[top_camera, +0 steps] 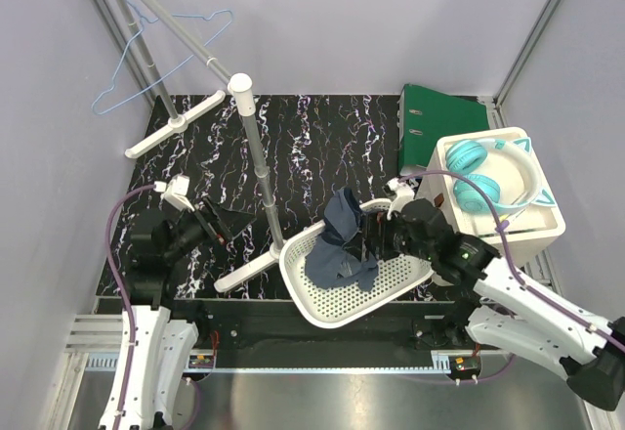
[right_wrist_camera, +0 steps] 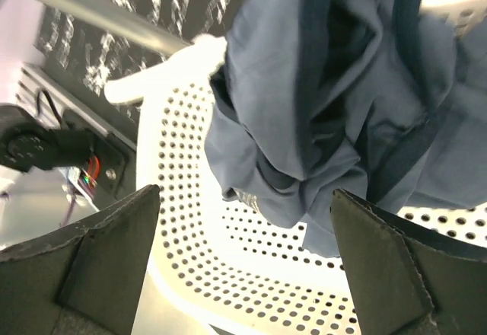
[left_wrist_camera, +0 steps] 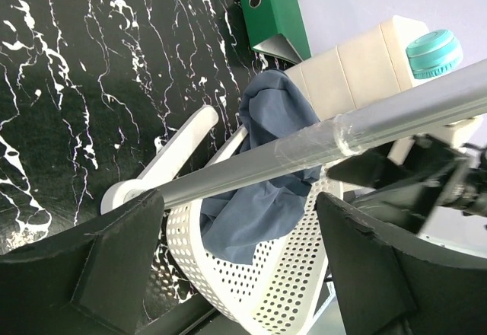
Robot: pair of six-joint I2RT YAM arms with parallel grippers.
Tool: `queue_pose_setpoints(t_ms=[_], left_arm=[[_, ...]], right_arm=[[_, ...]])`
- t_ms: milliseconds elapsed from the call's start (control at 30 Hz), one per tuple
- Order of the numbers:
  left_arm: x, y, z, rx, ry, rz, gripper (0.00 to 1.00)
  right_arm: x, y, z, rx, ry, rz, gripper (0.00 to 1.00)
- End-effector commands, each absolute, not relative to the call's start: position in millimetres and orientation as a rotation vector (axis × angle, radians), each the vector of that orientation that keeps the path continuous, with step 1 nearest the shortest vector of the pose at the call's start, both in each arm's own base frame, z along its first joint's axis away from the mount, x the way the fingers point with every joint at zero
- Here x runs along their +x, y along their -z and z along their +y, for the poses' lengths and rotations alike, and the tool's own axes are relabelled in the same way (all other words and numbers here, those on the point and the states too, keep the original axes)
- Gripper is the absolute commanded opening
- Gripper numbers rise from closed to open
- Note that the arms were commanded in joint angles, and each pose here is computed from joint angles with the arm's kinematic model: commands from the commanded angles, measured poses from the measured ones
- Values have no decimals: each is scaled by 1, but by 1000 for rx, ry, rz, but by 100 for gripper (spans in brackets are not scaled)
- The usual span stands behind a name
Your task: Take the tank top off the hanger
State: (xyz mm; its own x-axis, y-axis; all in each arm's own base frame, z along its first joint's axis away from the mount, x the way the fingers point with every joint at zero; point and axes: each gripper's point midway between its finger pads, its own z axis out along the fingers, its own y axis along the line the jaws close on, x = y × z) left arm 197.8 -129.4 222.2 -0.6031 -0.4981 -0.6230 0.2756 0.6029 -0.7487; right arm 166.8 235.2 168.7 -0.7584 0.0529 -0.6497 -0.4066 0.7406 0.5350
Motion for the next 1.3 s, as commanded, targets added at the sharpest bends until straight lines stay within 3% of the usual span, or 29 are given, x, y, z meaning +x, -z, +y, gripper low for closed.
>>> queue_pose_setpoints(t_ms=[0, 300, 433, 533, 567, 633, 667, 733, 1000, 1267], left_arm=[[198, -228, -136, -132, 1144, 1907, 86], [190, -242, -141, -109, 1195, 1872, 86], [183, -248, -143, -104, 1220, 1852, 86], [181, -250, -142, -112, 1213, 1834, 86], [181, -251, -142, -107, 1209, 1828, 86], [182, -250, -141, -107, 1203, 1830, 86], [183, -248, -141, -113, 1204, 1841, 86], [185, -244, -141, -117, 1199, 1850, 86], [189, -236, -139, -132, 1185, 1865, 85], [189, -235, -139, -138, 1189, 1868, 85]], right_arm=[[183, -208, 228, -252, -846, 2162, 100], [274, -210, 248, -293, -451, 2119, 99], [288, -177, 254, -368, -334, 2185, 85], [268, -157, 260, -428, -425, 2247, 60], [262, -154, 262, -417, -467, 2259, 43], [241, -147, 257, -393, -550, 2280, 26], [235, -146, 254, -381, -573, 2280, 12], [216, -144, 244, -341, -637, 2283, 3], [155, -96, 230, -309, -822, 2435, 0], [154, -77, 235, -263, -804, 2510, 14]])
